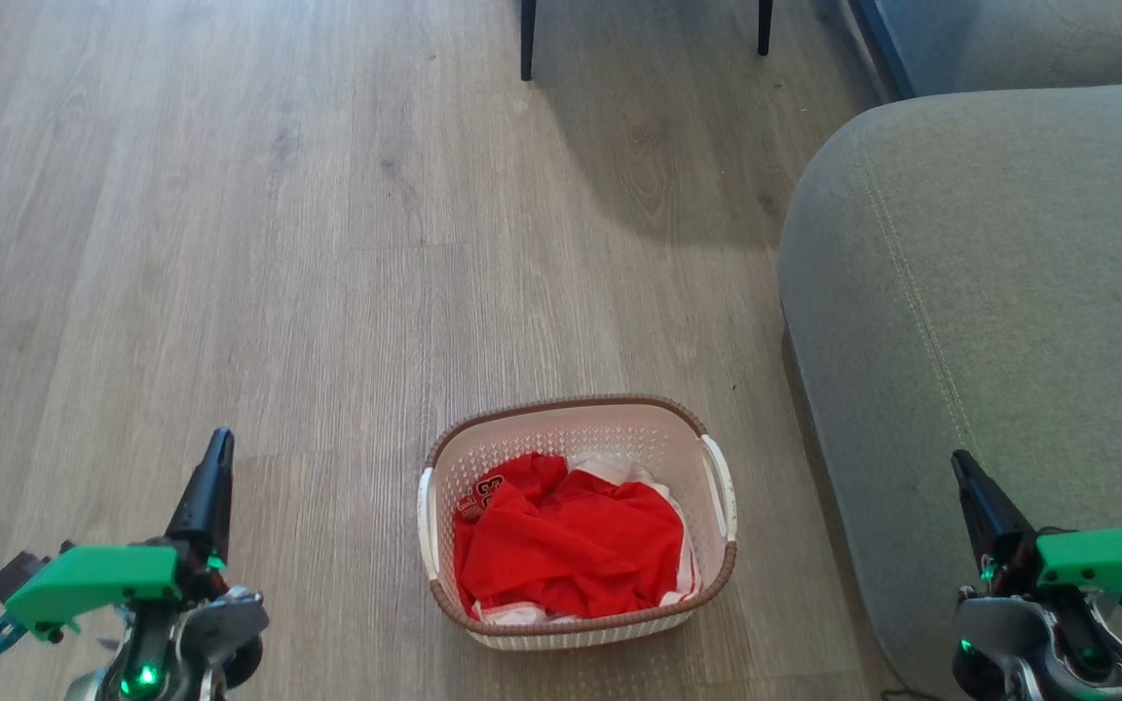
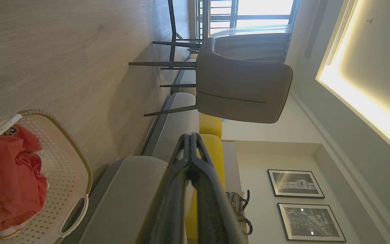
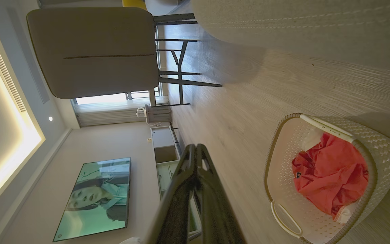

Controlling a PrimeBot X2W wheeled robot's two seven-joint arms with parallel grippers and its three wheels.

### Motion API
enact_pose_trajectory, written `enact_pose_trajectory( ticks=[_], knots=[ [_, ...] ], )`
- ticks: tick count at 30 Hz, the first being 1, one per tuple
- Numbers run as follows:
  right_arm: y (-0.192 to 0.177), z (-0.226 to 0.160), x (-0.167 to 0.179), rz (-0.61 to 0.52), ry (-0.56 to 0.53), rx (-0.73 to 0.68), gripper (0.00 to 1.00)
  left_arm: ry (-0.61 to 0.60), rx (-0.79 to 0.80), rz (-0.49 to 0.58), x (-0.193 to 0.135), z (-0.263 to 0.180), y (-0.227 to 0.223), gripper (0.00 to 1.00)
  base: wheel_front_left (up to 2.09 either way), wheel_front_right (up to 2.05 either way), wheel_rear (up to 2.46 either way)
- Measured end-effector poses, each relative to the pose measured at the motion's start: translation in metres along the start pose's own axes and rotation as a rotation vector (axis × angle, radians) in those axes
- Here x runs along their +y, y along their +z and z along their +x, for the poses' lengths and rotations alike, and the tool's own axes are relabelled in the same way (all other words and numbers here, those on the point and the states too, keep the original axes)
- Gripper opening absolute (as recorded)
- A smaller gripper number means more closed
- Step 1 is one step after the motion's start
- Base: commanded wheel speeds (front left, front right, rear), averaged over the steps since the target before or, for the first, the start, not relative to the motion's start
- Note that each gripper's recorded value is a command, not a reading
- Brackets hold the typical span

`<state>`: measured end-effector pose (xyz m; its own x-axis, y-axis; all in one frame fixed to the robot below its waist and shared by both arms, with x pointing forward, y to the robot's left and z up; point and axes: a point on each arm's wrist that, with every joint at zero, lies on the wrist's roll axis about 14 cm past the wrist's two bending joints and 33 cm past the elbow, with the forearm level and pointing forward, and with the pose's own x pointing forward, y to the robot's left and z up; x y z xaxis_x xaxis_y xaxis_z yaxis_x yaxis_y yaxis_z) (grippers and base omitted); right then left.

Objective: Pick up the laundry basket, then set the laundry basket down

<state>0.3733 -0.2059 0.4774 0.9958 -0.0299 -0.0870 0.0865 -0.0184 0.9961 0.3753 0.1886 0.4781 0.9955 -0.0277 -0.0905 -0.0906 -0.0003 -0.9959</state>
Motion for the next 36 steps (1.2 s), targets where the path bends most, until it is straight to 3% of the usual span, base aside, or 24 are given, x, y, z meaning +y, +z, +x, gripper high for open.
enact_pose_trajectory(
  ticks=[36],
  knots=[
    [0.0000,0.0000,0.0000,0.000,0.000,0.000,0.00,0.000,0.000,0.000,0.0000,0.0000,0.0000,0.00,0.00,0.00,0.00]
  ],
)
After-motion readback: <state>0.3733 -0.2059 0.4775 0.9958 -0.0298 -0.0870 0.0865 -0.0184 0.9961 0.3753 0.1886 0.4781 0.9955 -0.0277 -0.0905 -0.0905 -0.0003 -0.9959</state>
